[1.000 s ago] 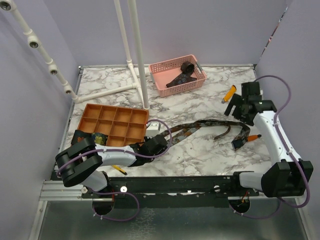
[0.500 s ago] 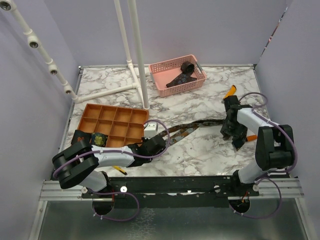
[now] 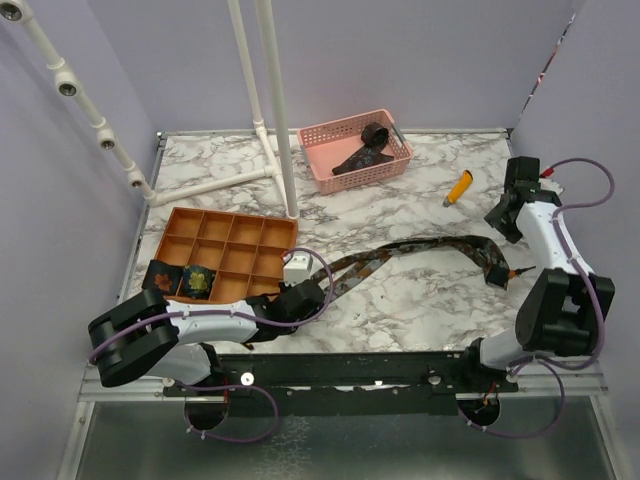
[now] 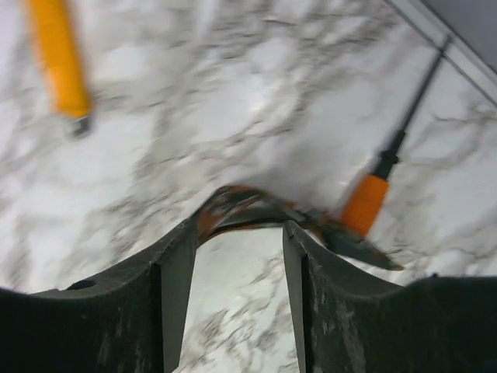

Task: Roll the ties
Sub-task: Flatten out the tie at the center of the board.

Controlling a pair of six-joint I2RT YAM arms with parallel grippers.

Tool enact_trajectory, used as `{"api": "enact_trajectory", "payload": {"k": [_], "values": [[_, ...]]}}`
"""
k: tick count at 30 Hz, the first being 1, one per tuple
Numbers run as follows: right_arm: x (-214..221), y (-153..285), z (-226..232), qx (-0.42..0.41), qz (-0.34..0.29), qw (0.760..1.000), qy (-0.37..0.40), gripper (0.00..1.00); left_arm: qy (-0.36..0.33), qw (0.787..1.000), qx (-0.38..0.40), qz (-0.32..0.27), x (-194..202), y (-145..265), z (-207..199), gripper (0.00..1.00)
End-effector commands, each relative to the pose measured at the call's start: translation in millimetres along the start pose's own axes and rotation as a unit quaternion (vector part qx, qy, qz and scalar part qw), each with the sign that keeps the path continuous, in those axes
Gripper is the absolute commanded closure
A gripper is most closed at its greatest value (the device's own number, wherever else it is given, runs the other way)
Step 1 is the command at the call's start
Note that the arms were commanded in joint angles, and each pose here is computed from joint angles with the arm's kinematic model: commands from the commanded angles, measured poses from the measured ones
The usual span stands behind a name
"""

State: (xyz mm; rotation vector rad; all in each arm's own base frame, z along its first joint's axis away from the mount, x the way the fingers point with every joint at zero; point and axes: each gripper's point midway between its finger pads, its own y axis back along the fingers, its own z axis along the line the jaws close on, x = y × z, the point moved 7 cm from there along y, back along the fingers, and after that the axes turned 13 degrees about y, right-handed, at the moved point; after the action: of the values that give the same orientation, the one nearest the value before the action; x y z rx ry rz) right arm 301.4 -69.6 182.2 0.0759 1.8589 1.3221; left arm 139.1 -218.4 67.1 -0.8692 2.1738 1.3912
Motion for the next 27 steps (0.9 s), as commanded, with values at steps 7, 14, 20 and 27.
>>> {"api": "enact_trajectory", "payload": {"k": [7,14,20,27], "values": [[115,97,129,-0.346,-0.049,0.913,0.209,0.43,-0.034,0.995,0.075,0.049,-2,26,-28,1.00],[174,110,203,-0.386,-0.031,0.858,0.336,0.40,-0.070,0.995,0.049,0.043,3,36,-32,1.00],[170,81,232,-0.308,-0.063,0.871,0.377,0.36,-0.028,0.999,0.042,0.002,-7,51,-22,1.00],[194,21,209,-0.189,0.007,0.888,0.420,0.38,-0.018,1.000,0.024,0.008,-1,49,-18,1.00]]}}
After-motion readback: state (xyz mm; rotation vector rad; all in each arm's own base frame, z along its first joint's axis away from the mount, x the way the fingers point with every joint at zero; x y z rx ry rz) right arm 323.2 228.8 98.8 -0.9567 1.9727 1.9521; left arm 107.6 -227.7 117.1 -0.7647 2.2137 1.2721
